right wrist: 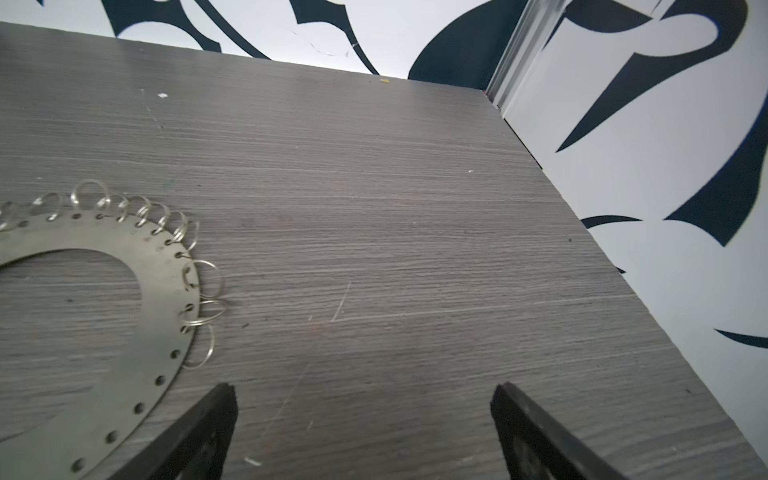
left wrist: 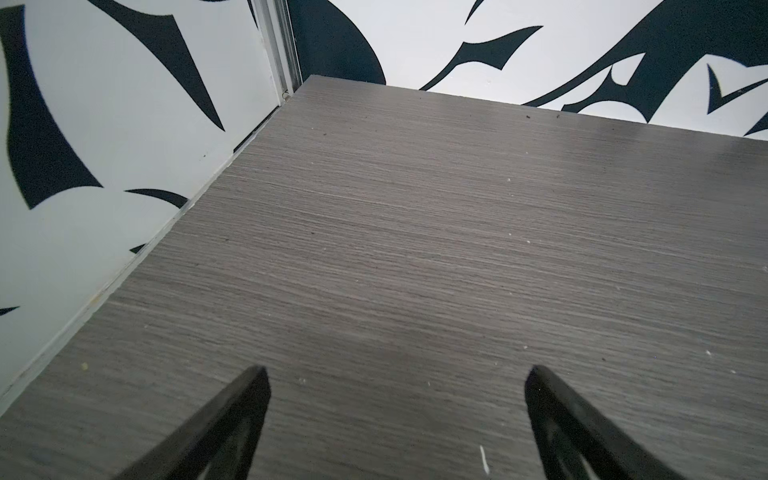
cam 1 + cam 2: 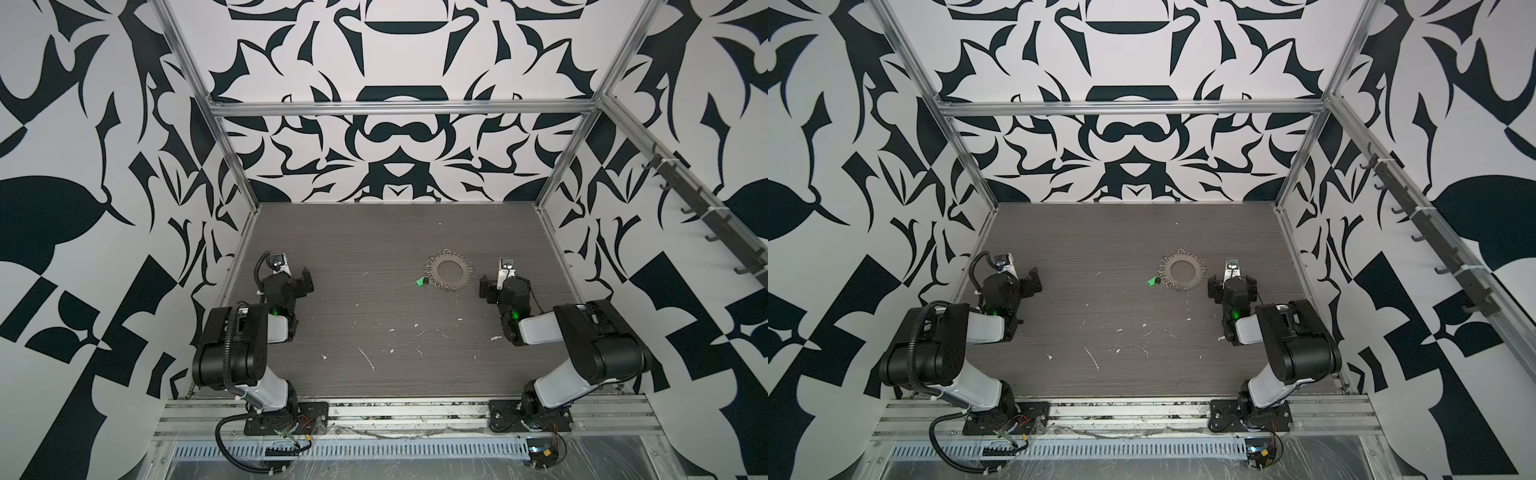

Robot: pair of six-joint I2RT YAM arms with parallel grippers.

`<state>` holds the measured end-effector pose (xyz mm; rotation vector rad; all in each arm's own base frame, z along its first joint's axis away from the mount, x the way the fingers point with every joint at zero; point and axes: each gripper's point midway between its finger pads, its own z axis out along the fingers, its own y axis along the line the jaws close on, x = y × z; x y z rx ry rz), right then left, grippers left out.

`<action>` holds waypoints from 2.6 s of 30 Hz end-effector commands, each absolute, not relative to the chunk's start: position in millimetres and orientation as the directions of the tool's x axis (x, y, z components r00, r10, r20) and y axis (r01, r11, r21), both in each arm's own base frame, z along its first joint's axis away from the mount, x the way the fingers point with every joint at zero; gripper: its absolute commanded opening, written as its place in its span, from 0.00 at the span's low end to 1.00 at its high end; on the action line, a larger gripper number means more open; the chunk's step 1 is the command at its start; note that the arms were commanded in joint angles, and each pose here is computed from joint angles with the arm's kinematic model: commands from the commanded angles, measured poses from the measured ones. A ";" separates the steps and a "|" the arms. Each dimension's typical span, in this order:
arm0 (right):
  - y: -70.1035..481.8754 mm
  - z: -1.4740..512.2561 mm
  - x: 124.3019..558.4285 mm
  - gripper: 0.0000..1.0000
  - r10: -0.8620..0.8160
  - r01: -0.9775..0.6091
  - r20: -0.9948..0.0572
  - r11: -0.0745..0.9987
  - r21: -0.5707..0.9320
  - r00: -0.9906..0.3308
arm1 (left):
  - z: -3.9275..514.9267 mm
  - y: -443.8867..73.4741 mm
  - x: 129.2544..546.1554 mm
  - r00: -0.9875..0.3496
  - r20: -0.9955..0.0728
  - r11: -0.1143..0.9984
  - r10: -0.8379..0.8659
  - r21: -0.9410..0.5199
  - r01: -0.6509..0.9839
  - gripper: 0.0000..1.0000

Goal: Remove the keys from the keyring

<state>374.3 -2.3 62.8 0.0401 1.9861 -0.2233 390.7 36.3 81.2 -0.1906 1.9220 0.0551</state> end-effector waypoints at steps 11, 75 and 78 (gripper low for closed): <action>-0.2 82.5 384.6 1.00 -0.055 0.134 -0.931 0.985 -0.110 -0.360 | 90.7 35.7 394.4 -0.317 -0.941 0.985 -0.118 -0.071 -0.157 0.99; 233.9 72.8 409.8 0.40 0.054 -0.085 -0.391 0.940 0.330 -0.919 | 111.7 -161.4 363.2 -0.631 -0.764 0.924 -0.138 -0.328 0.195 0.97; 234.1 68.8 410.5 0.35 0.052 -0.081 -0.384 0.943 0.321 -0.922 | 113.1 -161.6 363.9 -0.628 -0.765 0.924 -0.140 -0.330 0.195 0.97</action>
